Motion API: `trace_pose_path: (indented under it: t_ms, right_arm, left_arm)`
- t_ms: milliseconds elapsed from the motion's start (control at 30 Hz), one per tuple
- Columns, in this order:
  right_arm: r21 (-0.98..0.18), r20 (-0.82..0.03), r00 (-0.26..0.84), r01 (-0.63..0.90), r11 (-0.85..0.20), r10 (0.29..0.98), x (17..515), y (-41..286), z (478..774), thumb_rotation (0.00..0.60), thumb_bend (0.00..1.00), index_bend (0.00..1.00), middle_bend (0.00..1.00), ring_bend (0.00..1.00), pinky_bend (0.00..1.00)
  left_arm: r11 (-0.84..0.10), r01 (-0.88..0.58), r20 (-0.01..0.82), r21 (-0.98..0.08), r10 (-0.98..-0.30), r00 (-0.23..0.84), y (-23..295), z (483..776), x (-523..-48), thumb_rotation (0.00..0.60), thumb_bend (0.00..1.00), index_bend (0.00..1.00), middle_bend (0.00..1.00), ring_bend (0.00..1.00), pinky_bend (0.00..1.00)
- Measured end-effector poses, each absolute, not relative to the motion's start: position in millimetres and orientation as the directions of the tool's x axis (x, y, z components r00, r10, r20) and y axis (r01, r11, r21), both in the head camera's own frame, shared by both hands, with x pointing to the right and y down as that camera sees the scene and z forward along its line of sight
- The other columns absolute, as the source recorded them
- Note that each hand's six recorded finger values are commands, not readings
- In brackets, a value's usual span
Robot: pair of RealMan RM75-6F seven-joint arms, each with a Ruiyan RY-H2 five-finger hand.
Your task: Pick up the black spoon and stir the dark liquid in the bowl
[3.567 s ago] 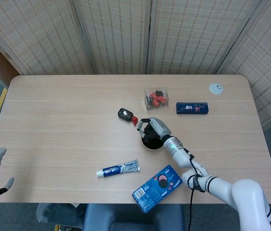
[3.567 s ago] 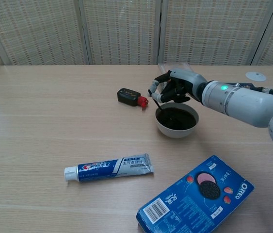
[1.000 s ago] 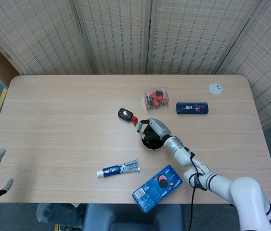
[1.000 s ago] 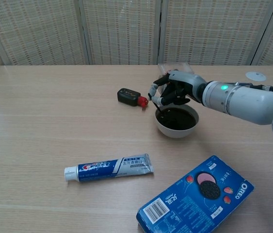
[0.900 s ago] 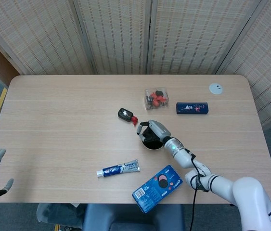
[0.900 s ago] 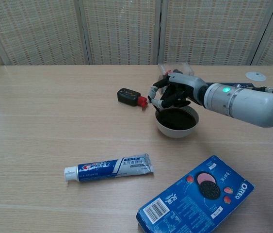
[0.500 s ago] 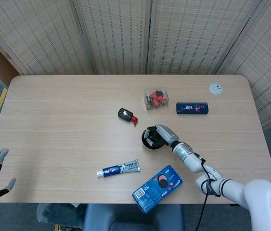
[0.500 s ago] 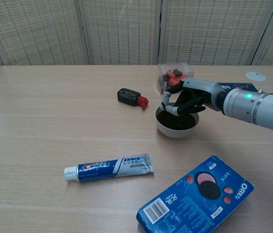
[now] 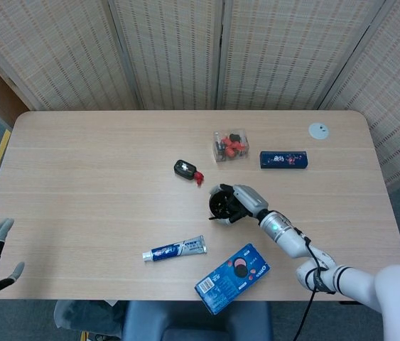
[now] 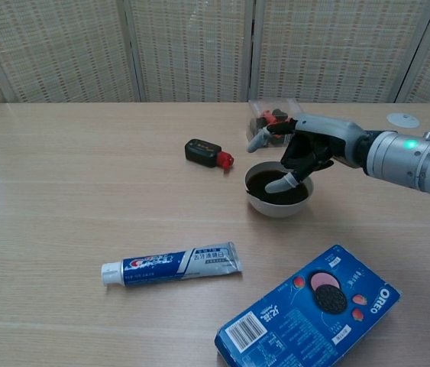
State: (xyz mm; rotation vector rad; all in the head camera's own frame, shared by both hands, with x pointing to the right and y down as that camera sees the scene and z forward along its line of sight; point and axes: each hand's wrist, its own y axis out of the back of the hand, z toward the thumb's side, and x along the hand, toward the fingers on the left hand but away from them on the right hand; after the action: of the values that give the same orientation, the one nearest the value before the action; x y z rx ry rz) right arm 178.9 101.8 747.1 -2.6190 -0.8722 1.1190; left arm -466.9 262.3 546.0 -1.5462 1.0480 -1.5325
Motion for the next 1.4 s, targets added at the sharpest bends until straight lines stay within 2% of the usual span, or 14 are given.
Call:
trace_pose_path:
  t_ms: [67, 233, 333, 433, 633, 733, 900, 1100, 1267, 1400]
  right_arm:
    - [-0.379, -0.609, 0.539, 0.447, -0.810, 0.582, 186, 100, 744, 0.600, 0.05, 0.16, 1.00, 1.00, 1.00]
    - [-0.440, -0.591, 0.505, 0.452, -0.775, 0.630, 206, 94, 730, 0.600, 0.05, 0.16, 0.99, 1.00, 1.00]
    - [-0.497, -0.571, 0.481, 0.442, -0.747, 0.665, 219, 91, 720, 0.600, 0.15, 0.18, 0.94, 0.99, 1.00]
    - [-0.564, -0.551, 0.452, 0.417, -0.713, 0.701, 235, 91, 709, 0.600, 0.24, 0.22, 0.87, 0.91, 1.00]
    - [-0.697, -0.510, 0.362, 0.358, -0.621, 0.780, 284, 99, 675, 0.600, 0.33, 0.31, 0.72, 0.73, 0.97]
    - [-0.754, -0.483, 0.305, 0.332, -0.567, 0.821, 309, 108, 654, 0.600, 0.35, 0.33, 0.71, 0.69, 0.91]
    - [-0.843, -0.431, 0.201, 0.258, -0.472, 0.880, 349, 128, 615, 0.600, 0.35, 0.35, 0.68, 0.66, 0.89]
    - [-0.888, -0.416, 0.073, 0.179, -0.422, 0.906, 396, 163, 574, 0.600, 0.29, 0.36, 0.60, 0.57, 0.79]
    - [-0.900, -0.417, 0.002, 0.138, -0.413, 0.909, 421, 189, 559, 0.600, 0.29, 0.36, 0.53, 0.48, 0.69]
    - [-0.914, -0.399, -0.026, 0.086, -0.396, 0.916, 435, 204, 550, 0.600, 0.29, 0.35, 0.44, 0.33, 0.45]
  left_arm:
    - [-0.419, -0.065, 0.421, -0.906, -0.906, -0.027, 261, 546, -465, 0.600, 0.26, 0.00, 0.00, 0.00, 0.00]
    - [-0.417, -0.066, 0.419, -0.907, -0.908, -0.021, 259, 546, -464, 0.600, 0.26, 0.00, 0.00, 0.00, 0.00]
    - [-0.418, -0.067, 0.420, -0.906, -0.908, -0.016, 257, 547, -462, 0.600, 0.26, 0.00, 0.00, 0.00, 0.00]
    - [-0.420, -0.067, 0.422, -0.905, -0.907, -0.010, 256, 548, -461, 0.600, 0.26, 0.00, 0.00, 0.00, 0.00]
    - [-0.429, -0.073, 0.430, -0.900, -0.903, 0.003, 251, 554, -457, 0.600, 0.26, 0.00, 0.00, 0.00, 0.00]
    - [-0.436, -0.073, 0.437, -0.897, -0.899, 0.012, 248, 559, -454, 0.600, 0.26, 0.00, 0.00, 0.00, 0.00]
    - [-0.435, -0.077, 0.435, -0.897, -0.900, 0.025, 243, 564, -448, 0.600, 0.26, 0.00, 0.00, 0.00, 0.00]
    - [-0.423, -0.080, 0.422, -0.903, -0.906, 0.034, 238, 566, -443, 0.600, 0.26, 0.00, 0.00, 0.00, 0.00]
    - [-0.421, -0.081, 0.419, -0.903, -0.907, 0.035, 237, 566, -441, 0.600, 0.26, 0.00, 0.00, 0.00, 0.00]
    - [-0.417, -0.083, 0.416, -0.905, -0.909, 0.033, 236, 565, -440, 0.600, 0.26, 0.00, 0.00, 0.00, 0.00]
